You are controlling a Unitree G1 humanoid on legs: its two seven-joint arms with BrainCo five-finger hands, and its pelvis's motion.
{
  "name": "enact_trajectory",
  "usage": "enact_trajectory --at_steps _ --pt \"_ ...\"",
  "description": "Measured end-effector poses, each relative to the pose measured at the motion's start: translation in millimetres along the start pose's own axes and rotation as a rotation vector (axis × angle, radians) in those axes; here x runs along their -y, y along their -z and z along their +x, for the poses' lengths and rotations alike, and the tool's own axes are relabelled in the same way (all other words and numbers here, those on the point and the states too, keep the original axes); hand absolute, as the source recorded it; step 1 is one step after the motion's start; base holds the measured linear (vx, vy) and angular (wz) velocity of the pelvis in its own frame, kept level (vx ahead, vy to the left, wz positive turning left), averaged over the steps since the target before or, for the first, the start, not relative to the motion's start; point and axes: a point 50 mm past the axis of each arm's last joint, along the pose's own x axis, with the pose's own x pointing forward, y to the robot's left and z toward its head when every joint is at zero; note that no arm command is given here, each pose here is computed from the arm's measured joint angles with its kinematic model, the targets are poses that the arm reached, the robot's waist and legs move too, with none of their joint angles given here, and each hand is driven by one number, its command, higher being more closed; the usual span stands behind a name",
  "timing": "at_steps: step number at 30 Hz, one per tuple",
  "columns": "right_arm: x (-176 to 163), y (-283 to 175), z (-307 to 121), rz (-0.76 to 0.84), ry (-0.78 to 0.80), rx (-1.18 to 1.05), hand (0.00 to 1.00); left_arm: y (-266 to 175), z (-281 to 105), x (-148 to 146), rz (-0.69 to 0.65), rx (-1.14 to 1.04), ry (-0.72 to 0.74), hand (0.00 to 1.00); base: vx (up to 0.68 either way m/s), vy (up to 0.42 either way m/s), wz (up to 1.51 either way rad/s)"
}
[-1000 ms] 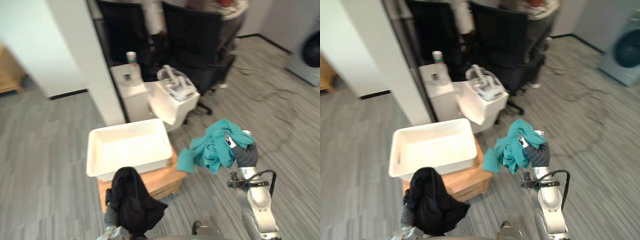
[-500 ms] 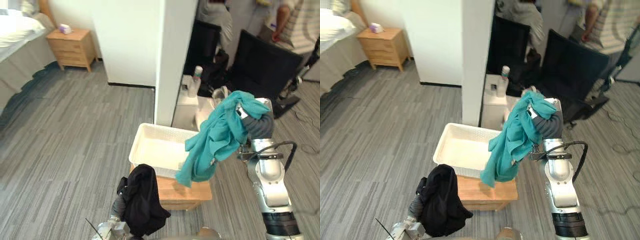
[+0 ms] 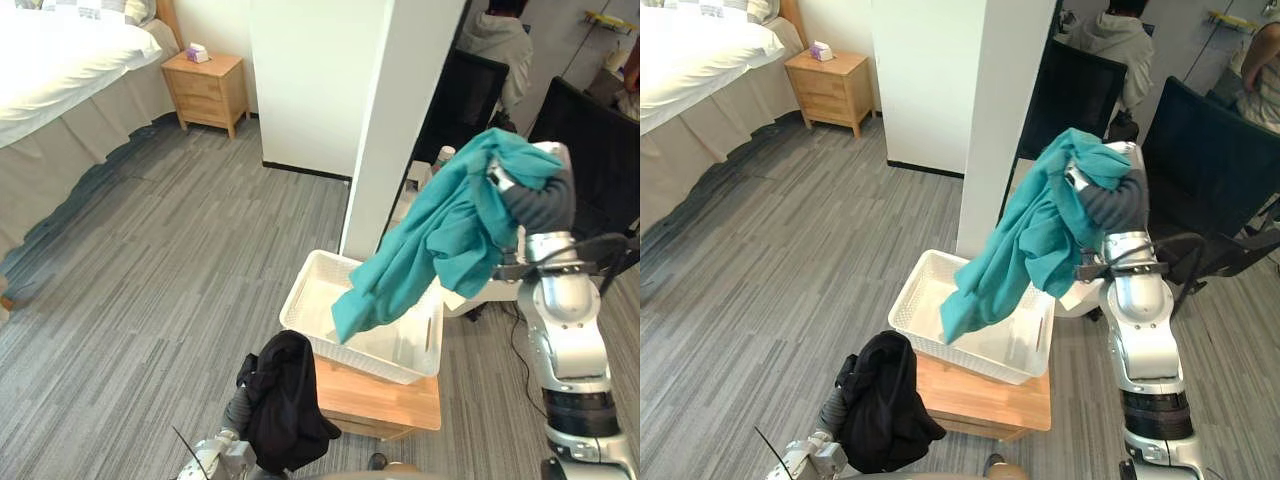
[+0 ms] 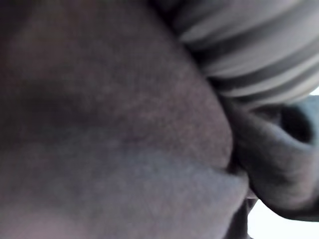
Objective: Tidy the bed and pick cloth on bed and put in laundry
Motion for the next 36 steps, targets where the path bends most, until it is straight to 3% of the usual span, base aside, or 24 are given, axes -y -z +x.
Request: enact_trajectory --at_steps 5,6,10,17,20,24,27,32,36 --pt "-22.4 55.3 -0.2 0.006 -0.056 -0.257 1.00 -11.4 2.4 -5.4 0.077 0.001 0.021 1.00 -0.08 0.073 0.16" --pt "-25.0 62.7 0.5 0.002 -0.051 -0.287 0.00 -17.9 4.1 -6.2 0.098 0.016 0.027 1.00 -0.09 0.036 0.01" --pt "-19.1 85.4 9.9 -0.064 0.014 -0.355 0.00 -80.7 16.1 11.6 0.222 0.258 0.108 1.00 -0.12 0.032 0.29" --pt "-38.3 129.8 -25.6 -0.188 -0.046 -0.557 0.00 -166.6 13.1 69.6 0.296 0.712 0.262 1.00 0.04 0.005 -0.01" --pt "-42.3 149.9 -50.2 -0.229 -0.092 -0.666 0.00 -181.9 14.3 82.0 0.325 0.766 0.313 1.00 0.02 0.007 -0.14" --pt "-38.1 172.3 -86.0 -0.425 -0.178 -0.780 0.00 -197.8 10.3 85.5 0.422 0.811 0.353 1.00 -0.02 0.007 -0.03" --pt "-36.8 178.4 -107.6 -0.446 -0.209 -0.846 0.00 -210.3 -1.7 87.1 0.521 0.895 0.349 1.00 -0.06 -0.004 -0.20" --pt "-31.4 184.8 -189.0 -0.483 -0.295 -1.089 0.00 -229.3 -19.2 92.0 0.668 1.020 0.314 1.00 -0.04 -0.055 -0.30" --pt "-16.4 179.8 -230.8 -0.424 -0.153 -1.249 0.00 -231.5 -17.8 91.6 0.767 1.027 0.231 1.00 0.02 -0.093 -0.24"
